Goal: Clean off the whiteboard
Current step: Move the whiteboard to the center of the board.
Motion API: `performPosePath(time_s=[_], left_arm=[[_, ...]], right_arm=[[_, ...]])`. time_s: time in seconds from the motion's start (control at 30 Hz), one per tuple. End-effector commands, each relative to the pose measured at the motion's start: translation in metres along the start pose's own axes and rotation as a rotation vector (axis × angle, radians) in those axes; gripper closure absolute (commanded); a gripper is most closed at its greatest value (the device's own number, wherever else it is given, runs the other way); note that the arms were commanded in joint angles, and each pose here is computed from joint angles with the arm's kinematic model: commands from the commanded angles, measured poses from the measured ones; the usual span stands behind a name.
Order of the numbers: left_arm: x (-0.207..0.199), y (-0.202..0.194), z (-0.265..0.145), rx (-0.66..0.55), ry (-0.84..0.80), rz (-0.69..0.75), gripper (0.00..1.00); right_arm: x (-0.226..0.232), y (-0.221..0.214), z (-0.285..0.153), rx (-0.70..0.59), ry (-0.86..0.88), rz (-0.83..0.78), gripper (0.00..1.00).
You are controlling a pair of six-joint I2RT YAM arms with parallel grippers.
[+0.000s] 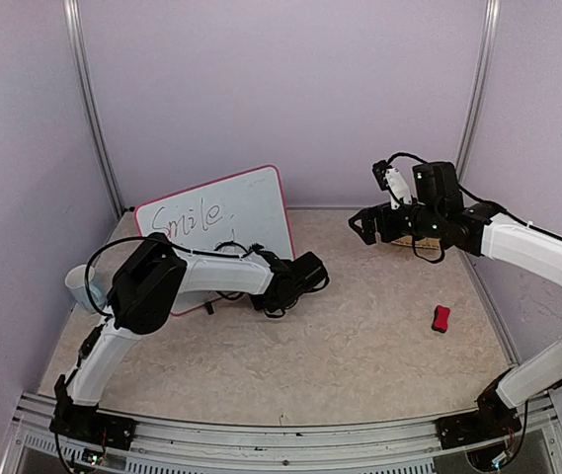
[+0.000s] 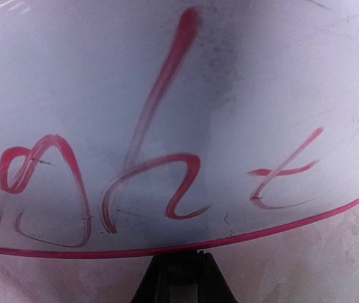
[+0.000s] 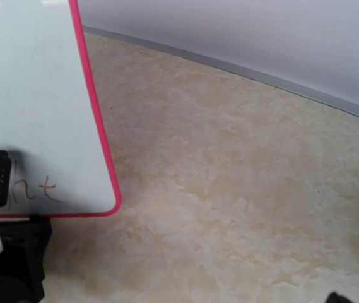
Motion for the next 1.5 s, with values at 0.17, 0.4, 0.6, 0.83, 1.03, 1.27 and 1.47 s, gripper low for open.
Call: performPosePath(time_s=[0.17, 0.4, 0.6, 0.83, 1.03, 1.27, 1.47], left_arm=[[-0.007, -0.035, 0.005, 0.074, -0.018, 0.075, 0.76], [-0.005, -0.032, 0.002, 0.061, -0.006, 0.058, 0.59], [-0.006, -0.031, -0.006, 0.042, -0.008, 0.057, 0.46], [-0.008, -0.027, -0.019, 0.046, -0.033, 0.069, 0.29], [-0.006, -0.022, -0.044, 0.032, -0.075, 0.083, 0.15], [0.004, -0.004, -0.076, 0.007, -0.120, 0.083, 0.01], [0.020, 0.033, -0.110, -0.042, -0.171, 0.038, 0.01]], right_arm=[[0.004, 0.014, -0.010, -0.040, 0.008, 0.007, 0.00], [0.005, 0.018, -0.012, -0.047, 0.012, 0.003, 0.00], [0.005, 0.020, -0.012, -0.048, 0.014, -0.001, 0.00], [0.005, 0.018, -0.011, -0.045, 0.010, -0.001, 0.00], [0.004, 0.016, -0.015, -0.074, 0.013, 0.008, 0.00], [0.002, 0.012, -0.020, -0.090, 0.002, 0.004, 0.00], [0.004, 0.002, -0.013, -0.060, 0.033, -0.007, 0.00]])
Point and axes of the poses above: each gripper's point midway between its finger pads, its own z axis out along the fingers, its own x axis along the line the jaws close on, y = z × x, the point moved 8 cm from there along -z, back along the fingers, and after that the axes turned 6 degrees about z, right-handed, at the moved point
